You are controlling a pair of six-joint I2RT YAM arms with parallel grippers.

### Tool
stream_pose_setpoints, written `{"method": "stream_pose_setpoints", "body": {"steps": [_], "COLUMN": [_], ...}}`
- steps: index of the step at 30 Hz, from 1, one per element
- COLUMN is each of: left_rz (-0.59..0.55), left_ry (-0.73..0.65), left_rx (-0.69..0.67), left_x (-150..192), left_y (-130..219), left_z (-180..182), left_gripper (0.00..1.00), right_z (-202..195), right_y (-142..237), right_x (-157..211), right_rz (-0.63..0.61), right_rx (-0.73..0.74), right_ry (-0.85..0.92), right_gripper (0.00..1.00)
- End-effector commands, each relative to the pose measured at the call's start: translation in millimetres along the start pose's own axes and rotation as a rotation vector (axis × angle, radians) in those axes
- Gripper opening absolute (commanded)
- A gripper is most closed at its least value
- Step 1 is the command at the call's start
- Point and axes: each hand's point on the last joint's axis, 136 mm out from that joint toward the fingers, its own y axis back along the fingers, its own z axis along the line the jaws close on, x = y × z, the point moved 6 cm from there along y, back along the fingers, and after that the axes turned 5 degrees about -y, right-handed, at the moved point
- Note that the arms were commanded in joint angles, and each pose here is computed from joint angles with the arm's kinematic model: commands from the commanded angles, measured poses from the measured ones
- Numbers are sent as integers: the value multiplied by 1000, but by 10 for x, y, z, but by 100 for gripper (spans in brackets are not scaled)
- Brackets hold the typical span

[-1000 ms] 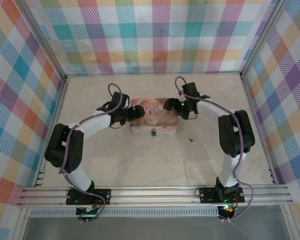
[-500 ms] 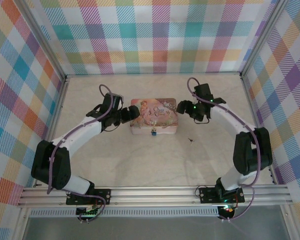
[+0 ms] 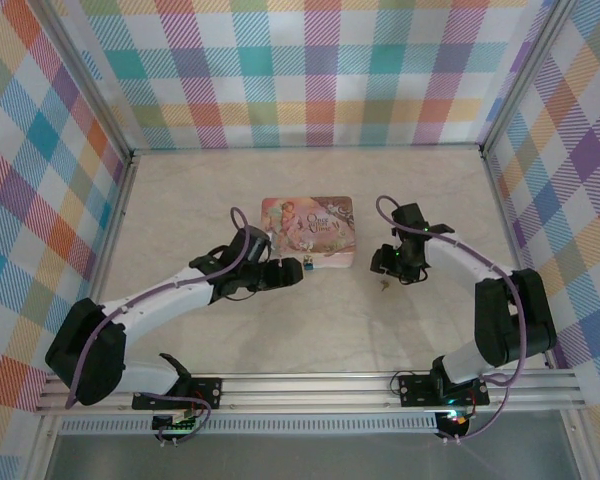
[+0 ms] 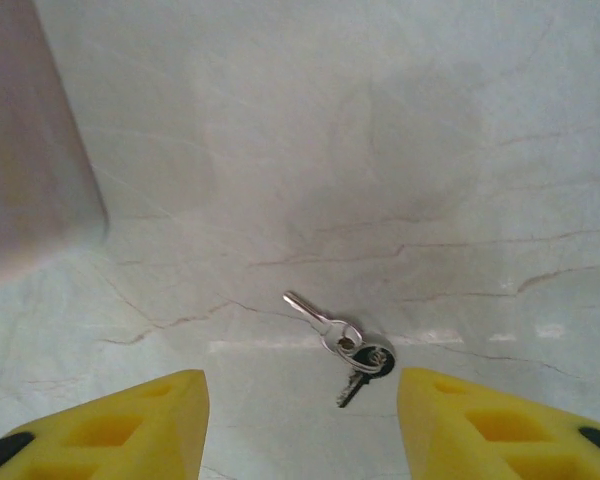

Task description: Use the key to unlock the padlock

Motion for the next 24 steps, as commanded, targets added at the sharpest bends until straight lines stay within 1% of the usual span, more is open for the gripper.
{"method": "stream_pose_setpoints", "body": {"steps": [1, 8, 11, 17, 24], "left_rz": [-36, 11, 21, 36, 39], "left_ry": [-3, -27, -33, -36, -33], "left_rx": [31, 26, 24, 22, 19], "left_x": [-46, 0, 21, 38, 35], "left_y": [-31, -180, -231, -287, -326], "left_z": [-153, -253, -269, -287, -286], "left_gripper": [78, 78, 77, 77, 77], "right_z": [-77, -142, -161, -157, -183], "right_y": [-92, -236, -289, -348, -419], "right_x": [44, 67, 65, 68, 120], "right_rz": [30, 59, 65, 78, 100], "right_rx": [42, 79, 91, 87, 104], "right_ry": [4, 9, 12, 16, 23], "right_gripper": [49, 49, 46, 39, 26]}}
